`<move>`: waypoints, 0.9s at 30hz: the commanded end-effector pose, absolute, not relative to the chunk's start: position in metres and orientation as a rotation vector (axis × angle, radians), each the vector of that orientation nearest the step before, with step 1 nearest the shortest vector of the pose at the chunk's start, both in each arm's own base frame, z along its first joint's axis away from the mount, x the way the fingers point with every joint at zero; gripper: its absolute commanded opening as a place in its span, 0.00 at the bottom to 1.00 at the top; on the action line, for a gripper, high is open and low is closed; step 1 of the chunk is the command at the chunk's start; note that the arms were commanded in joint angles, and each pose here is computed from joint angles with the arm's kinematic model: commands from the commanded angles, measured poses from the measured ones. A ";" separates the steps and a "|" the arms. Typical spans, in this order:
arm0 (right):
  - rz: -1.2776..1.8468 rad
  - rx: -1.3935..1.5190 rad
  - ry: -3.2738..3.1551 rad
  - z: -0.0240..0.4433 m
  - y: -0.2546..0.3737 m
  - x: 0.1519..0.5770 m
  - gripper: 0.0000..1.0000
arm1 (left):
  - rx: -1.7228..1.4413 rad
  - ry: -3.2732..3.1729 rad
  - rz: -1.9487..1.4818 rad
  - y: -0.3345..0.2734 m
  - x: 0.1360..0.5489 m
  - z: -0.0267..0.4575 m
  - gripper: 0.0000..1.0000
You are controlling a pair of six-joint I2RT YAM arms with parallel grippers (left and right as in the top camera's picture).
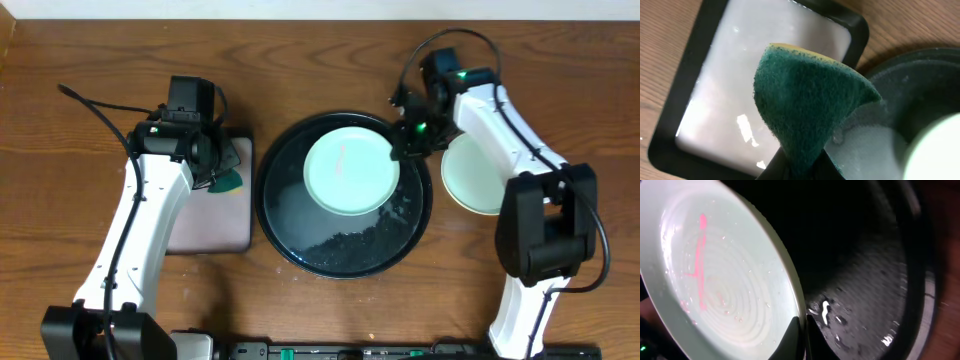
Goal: Clean dirty plates on tray and stack at the side
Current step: 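Move the right gripper to the second pale green plate rim and grip, then scrub the second pale green plate with the sponge in the left gripper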
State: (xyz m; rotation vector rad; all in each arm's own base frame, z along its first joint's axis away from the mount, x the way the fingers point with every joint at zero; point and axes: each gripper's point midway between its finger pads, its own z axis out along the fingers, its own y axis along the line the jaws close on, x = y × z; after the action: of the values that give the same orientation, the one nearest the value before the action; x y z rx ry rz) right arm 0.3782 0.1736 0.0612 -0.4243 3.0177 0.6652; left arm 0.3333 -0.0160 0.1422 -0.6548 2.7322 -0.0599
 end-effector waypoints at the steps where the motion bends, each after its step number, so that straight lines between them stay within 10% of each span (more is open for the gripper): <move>1: 0.646 -0.385 3.065 0.046 0.184 0.363 0.01 | -0.631 2.726 -0.098 -0.021 0.336 0.147 0.07; 27: 0.524 0.055 3.049 -0.013 0.199 0.359 0.01 | 0.154 2.833 -0.130 -0.166 0.344 0.086 0.08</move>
State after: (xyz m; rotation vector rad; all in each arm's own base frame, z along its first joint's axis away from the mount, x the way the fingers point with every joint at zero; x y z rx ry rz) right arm 0.3722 0.1977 0.0040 0.0456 3.0007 0.5824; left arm 0.3411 -0.1521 0.0862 0.0683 2.8559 -0.1232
